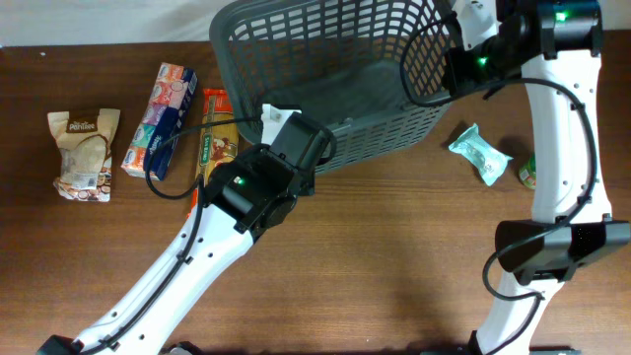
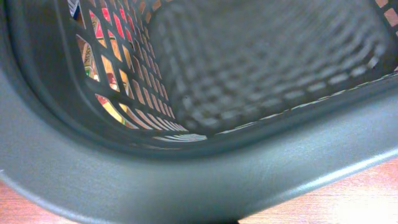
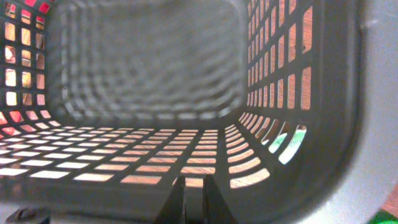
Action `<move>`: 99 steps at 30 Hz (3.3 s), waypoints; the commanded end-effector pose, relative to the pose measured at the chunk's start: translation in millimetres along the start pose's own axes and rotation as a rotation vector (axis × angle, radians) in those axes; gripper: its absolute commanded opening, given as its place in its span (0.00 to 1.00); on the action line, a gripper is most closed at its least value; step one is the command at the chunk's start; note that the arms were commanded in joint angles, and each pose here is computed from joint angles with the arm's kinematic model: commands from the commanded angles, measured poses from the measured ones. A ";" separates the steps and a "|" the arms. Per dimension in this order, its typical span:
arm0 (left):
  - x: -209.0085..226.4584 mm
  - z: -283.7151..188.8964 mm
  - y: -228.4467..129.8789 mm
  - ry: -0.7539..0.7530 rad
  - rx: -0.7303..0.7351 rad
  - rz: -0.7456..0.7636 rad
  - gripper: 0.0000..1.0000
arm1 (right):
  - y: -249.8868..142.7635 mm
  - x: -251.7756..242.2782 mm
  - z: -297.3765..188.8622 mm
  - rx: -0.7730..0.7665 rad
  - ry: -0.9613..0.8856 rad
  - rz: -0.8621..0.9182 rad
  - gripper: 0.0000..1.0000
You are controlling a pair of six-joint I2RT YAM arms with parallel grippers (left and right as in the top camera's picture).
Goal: Pack container
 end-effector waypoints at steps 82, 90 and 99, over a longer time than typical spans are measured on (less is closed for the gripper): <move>52.8 15.1 22.7 0.100 -0.048 -0.046 0.02 | -32.4 2.9 -23.8 0.097 -0.030 0.089 0.04; 52.1 17.4 25.0 0.098 -0.055 -0.024 0.02 | -33.7 3.4 -32.4 0.076 -0.038 0.086 0.04; 52.0 17.4 25.5 0.097 -0.056 -0.014 0.02 | -33.7 3.4 -32.4 0.075 -0.039 0.088 0.04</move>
Point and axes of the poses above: each gripper's point midway between its finger pads, its own z axis out along the fingers, its own x axis along the line the jaws close on, y = z × x, the point moved 5 cm from there along -z, back along the fingers, and after that the axes turned 15 degrees about z, right-handed, at the moved point
